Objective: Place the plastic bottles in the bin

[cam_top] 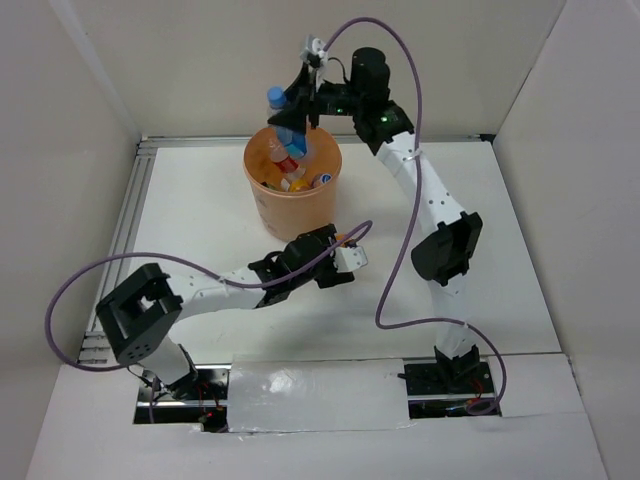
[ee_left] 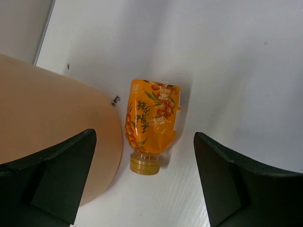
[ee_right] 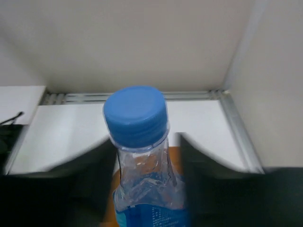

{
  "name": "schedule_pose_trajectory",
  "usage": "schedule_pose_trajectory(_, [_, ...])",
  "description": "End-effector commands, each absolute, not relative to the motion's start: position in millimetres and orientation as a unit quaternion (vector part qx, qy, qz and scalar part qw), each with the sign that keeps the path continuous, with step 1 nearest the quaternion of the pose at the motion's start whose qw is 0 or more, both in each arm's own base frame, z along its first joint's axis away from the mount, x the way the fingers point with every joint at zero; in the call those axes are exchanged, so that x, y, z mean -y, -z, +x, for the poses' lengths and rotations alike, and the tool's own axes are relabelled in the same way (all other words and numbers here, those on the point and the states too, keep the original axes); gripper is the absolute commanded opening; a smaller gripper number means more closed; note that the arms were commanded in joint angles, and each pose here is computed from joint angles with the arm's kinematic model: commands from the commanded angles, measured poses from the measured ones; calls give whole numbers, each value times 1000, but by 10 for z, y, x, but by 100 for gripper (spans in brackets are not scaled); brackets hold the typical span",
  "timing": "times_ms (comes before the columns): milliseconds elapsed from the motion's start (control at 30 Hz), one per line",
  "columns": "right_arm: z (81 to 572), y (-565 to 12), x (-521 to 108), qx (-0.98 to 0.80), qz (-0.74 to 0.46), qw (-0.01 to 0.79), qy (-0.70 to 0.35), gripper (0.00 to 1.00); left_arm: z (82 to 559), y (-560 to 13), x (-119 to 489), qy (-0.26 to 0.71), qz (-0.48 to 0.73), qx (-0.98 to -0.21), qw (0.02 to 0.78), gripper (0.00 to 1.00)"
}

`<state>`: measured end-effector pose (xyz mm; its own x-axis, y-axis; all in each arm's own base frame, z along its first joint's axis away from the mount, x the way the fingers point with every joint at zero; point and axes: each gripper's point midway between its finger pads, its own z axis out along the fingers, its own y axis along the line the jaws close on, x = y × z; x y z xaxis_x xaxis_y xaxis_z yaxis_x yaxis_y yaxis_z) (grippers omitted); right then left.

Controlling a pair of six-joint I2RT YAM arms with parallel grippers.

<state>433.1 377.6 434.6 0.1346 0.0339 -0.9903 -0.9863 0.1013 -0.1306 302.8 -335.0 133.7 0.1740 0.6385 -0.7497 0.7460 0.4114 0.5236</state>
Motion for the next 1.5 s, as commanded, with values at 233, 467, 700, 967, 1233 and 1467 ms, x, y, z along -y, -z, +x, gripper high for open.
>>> schedule_pose_trajectory(233, [4545,-4211,-3007,-566,-440,553,-424,95,3479,-1054,3585,12,525,-654,544,96])
schedule_pose_trajectory(467, [4301,-3991,-1852,-629,-394,541,-396,95,3601,-635,3658,22,537,-700,470,92])
schedule_pose_trajectory(700, [3829,-3513,-1134,-673,-355,525,-380,94,3356,-551,3602,69,548,-719,422,17])
schedule_pose_trajectory(967, [3598,-2374,-276,-808,-238,489,-225,100,3108,-2664,3666,188,439,-652,588,0])
schedule_pose_trajectory(1233, [3155,-1777,-187,-834,-240,457,-197,87,3840,-4091,2872,207,214,-628,719,0])
schedule_pose_trajectory(1467, [3075,-1889,-194,-828,-229,474,-191,100,4554,-3451,2601,178,152,-704,671,12])
